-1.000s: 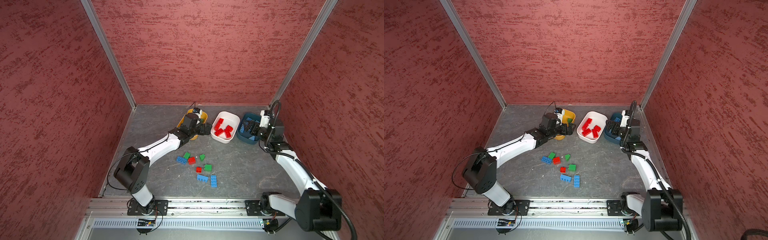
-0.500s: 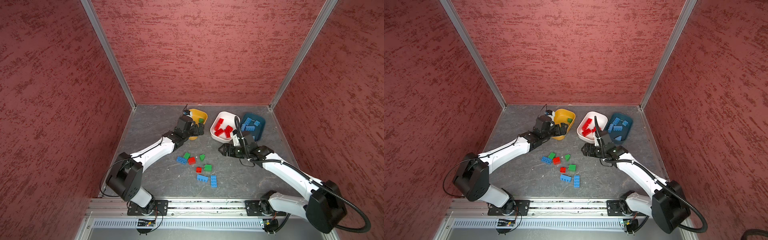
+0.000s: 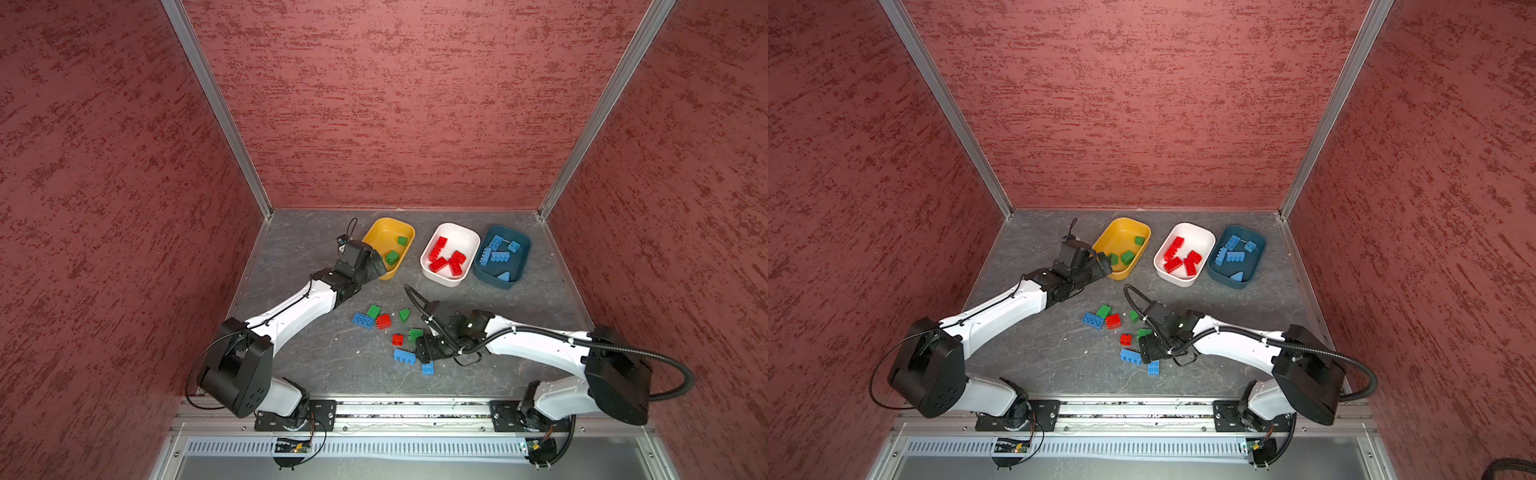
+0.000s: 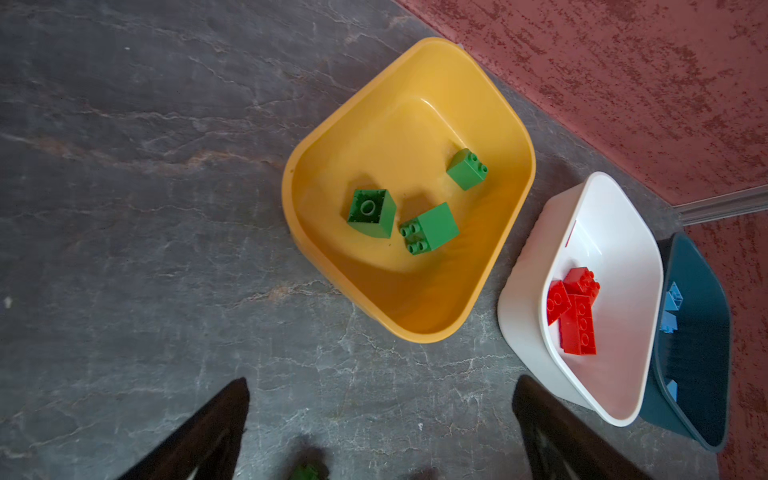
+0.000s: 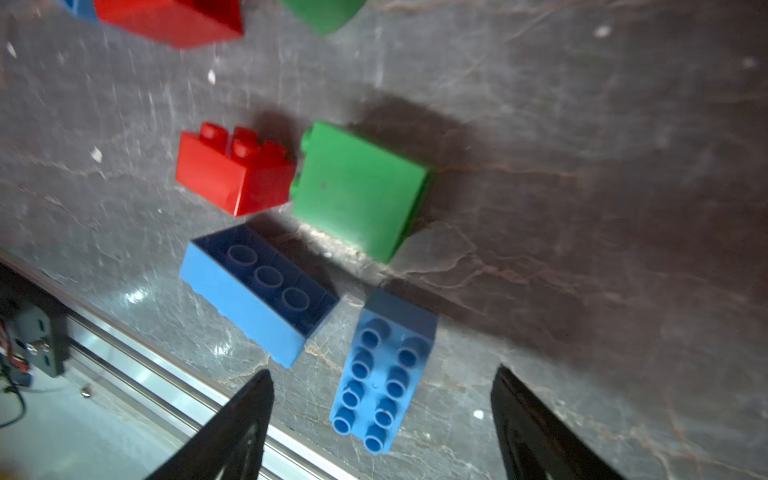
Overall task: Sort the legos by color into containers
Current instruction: 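Lower the right gripper over the blue bricks while the left moves toward the pile, then lift a blue 2x2 brick with the right gripper while the left lowers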
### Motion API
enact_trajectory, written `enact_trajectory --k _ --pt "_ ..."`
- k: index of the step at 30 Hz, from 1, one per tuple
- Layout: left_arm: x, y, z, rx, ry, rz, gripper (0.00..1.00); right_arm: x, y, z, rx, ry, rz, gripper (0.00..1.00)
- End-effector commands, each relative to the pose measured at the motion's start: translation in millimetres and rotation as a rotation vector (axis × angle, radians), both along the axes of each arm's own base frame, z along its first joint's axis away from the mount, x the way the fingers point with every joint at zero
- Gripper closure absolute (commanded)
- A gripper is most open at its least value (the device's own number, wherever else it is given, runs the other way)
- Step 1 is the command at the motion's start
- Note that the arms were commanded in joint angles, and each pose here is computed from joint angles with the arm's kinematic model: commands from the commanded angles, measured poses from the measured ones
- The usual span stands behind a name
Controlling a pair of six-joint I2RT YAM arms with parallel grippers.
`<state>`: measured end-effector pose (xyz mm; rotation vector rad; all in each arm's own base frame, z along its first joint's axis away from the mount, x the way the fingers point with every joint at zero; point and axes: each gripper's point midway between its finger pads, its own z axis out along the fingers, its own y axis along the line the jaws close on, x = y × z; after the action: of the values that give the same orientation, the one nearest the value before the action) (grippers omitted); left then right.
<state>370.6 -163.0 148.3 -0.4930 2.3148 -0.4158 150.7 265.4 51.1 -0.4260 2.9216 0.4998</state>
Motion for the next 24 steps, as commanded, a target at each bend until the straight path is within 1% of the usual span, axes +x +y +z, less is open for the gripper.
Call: enact_trajectory --k 1,4,6,10,14,16,19,21,24 --pt "-9 21 -4 0.022 0.024 0.101 0.0 5 -3 5 -0.05 -0.053 0.02 0.2" --pt "-15 33 -11 0.032 0.052 0.156 0.01 2 -5 3 -0.055 -0.047 0.053 0.25" --pt "-19 38 -16 0.023 0.064 0.179 0.01 -1 -8 -7 -0.1 -0.02 0.074 0.27" --pt "-25 43 -22 -0.003 0.073 0.202 0.01 -6 -12 -21 -0.161 0.026 0.099 0.33" --pt "-31 43 -25 -0.03 0.064 0.202 0.01 -3 -15 -27 -0.195 0.019 0.107 0.39" --pt "-35 46 -29 -0.021 0.077 0.206 0.01 0 -23 -31 -0.247 0.006 0.096 0.46" --pt "-40 53 -31 0.008 0.103 0.235 0.01 8 -30 -27 -0.284 -0.045 0.085 0.54" --pt "-45 59 -32 0.026 0.124 0.261 0.01 14 -30 -22 -0.276 -0.085 0.092 0.59" --pt "-52 66 -38 0.034 0.155 0.305 0.01 28 -25 -13 -0.228 -0.154 0.109 0.64"
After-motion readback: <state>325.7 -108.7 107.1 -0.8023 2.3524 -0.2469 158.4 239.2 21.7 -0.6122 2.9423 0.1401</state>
